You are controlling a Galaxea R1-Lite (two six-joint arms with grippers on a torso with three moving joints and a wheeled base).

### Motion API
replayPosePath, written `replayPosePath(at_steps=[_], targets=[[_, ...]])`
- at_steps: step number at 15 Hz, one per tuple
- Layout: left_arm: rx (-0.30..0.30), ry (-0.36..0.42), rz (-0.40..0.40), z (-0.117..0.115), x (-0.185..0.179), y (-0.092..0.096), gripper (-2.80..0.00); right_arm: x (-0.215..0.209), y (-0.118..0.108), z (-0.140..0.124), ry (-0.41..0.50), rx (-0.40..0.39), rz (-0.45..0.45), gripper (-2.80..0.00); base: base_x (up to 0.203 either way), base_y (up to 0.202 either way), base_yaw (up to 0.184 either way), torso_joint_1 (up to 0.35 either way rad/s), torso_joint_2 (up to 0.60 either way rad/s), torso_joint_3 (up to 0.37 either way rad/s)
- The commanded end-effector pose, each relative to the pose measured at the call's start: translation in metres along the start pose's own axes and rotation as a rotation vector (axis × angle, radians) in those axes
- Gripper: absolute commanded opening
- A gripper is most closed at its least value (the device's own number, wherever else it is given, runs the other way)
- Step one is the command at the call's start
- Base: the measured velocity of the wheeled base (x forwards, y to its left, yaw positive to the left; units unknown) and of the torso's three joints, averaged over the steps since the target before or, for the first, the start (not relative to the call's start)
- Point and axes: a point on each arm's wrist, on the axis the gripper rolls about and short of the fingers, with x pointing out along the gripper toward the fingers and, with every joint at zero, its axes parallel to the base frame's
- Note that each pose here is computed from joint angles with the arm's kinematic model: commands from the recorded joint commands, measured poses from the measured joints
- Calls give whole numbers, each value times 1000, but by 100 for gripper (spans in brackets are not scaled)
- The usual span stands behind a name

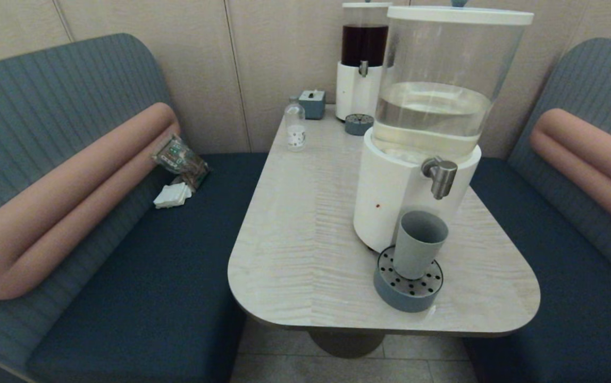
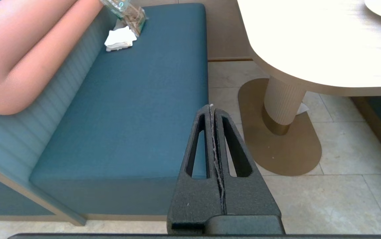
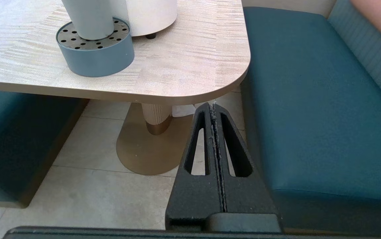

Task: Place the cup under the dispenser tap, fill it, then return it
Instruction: Place the cup next to the water dispenser

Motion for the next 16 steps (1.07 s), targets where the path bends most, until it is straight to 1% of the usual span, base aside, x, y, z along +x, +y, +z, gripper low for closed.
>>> replayPosePath(at_steps=[1,3,4,5,6,7,8,9,10,11,12,14,16], targets=[[3,2,1,0,0,0,-280,0,0,0,3,1,0,-280,0,0,0,0,0,0],[10,6,0,0,0,0,-280,0,0,0,2,1,0,-280,0,0,0,0,0,0],[7,-25,-3,8,-2,0,-280,0,0,0,1,1,0,-280,0,0,0,0,0,0],[7,-66,-8,22,-7,0,-280,0,0,0,3,1,0,-280,0,0,0,0,0,0],[7,-117,-25,45,-14,1,-280,0,0,0,0,1,0,-280,0,0,0,0,0,0],[3,-151,-49,71,-21,1,-280,0,0,0,1,1,0,-280,0,0,0,0,0,0],[-8,-145,-76,93,-21,2,-280,0,0,0,0,1,0,-280,0,0,0,0,0,0],[-24,-112,-113,118,-11,2,-280,0,0,0,0,1,0,-280,0,0,0,0,0,0],[-40,-69,-167,144,6,2,-280,0,0,0,3,1,0,-280,0,0,0,0,0,0],[-52,-39,-231,164,25,2,-280,0,0,0,1,1,0,-280,0,0,0,0,0,0],[-63,-20,-317,181,49,0,-280,0,0,0,2,1,0,-280,0,0,0,0,0,0],[-72,-37,-540,205,107,-7,-280,0,0,0,2,1,0,-280,0,0,0,0,0,0],[-65,-85,-721,212,157,-13,-280,0,0,0,1,1,0,-280,0,0,0,0,0,0]])
